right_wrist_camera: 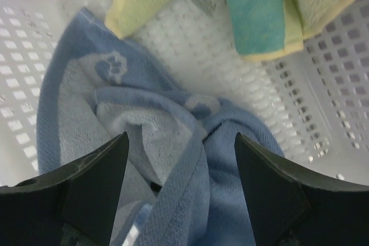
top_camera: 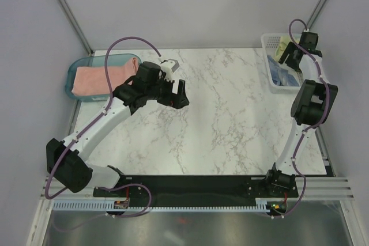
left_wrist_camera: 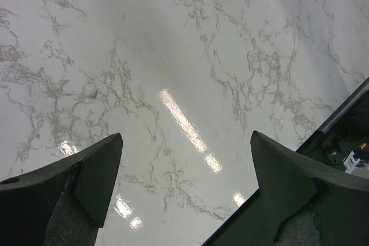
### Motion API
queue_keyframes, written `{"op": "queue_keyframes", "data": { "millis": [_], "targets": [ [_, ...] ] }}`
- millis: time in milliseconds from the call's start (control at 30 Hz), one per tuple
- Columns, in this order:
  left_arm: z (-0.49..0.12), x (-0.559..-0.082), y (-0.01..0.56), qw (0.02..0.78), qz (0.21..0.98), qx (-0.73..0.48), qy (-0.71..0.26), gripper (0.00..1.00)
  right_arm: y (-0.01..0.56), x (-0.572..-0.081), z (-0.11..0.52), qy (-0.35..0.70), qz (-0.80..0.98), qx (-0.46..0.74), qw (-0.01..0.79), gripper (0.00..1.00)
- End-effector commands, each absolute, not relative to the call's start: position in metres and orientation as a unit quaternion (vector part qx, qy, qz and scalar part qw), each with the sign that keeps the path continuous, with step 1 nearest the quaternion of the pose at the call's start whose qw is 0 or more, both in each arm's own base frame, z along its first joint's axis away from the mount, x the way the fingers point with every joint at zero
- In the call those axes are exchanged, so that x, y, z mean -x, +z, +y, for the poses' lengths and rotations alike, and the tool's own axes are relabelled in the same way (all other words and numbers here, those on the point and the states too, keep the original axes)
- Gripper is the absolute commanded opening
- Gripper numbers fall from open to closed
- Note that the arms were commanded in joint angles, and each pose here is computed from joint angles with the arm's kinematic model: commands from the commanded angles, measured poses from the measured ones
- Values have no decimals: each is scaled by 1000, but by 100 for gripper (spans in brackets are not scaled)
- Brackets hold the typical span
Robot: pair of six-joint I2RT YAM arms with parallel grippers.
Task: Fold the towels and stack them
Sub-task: Grab crumpled towel
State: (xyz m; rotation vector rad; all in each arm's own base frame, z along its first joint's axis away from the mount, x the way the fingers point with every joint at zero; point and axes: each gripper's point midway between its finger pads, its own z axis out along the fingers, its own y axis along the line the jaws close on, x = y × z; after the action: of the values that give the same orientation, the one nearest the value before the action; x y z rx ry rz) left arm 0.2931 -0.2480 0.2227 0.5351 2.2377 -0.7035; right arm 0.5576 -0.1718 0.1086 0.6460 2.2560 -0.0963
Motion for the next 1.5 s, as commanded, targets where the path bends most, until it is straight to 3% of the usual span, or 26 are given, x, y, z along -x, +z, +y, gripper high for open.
{"op": "queue_keyframes", "data": {
  "millis": [0, 400, 733, 833, 933, 967, 1033, 1067, 1100, 1233, 1333, 1467],
  "targets": [
    [-258, -296, 227, 359, 862, -204, -296, 99, 127, -527, -161, -24, 895, -279, 348, 83],
    [-259, -294, 225, 353, 863, -200, -302, 98, 166, -457, -134, -15, 897, -245, 368, 84],
    [-255, -295, 224, 357, 865, -197, -292, 97, 127, -480, -125, 5, 912, -195, 361, 81],
    [-254, -296, 223, 358, 866, -196, -288, 96, 120, -487, -131, -14, 915, -190, 355, 76],
    [-256, -296, 224, 357, 865, -198, -293, 96, 112, -489, -131, -11, 919, -190, 346, 58],
    [-257, -295, 223, 355, 865, -198, -295, 96, 113, -489, -131, -11, 919, -189, 347, 43],
    [-257, -296, 223, 355, 866, -197, -294, 96, 117, -491, -132, -15, 916, -190, 353, 25],
    [-257, -296, 223, 354, 865, -197, -294, 96, 124, -491, -133, -18, 914, -191, 359, 6],
    [-256, -296, 223, 355, 865, -197, -294, 96, 139, -497, -136, -21, 907, -193, 374, 0],
    [-254, -297, 231, 369, 862, -194, -290, 97, 238, -508, -129, 3, 860, -195, 471, 0],
    [-245, -300, 251, 405, 851, -179, -281, 98, 377, -497, -102, 70, 774, -177, 604, 0],
    [-238, -293, 290, 447, 829, -163, -294, 100, 557, -414, -12, 256, 611, -60, 747, 0]
  ]
}}
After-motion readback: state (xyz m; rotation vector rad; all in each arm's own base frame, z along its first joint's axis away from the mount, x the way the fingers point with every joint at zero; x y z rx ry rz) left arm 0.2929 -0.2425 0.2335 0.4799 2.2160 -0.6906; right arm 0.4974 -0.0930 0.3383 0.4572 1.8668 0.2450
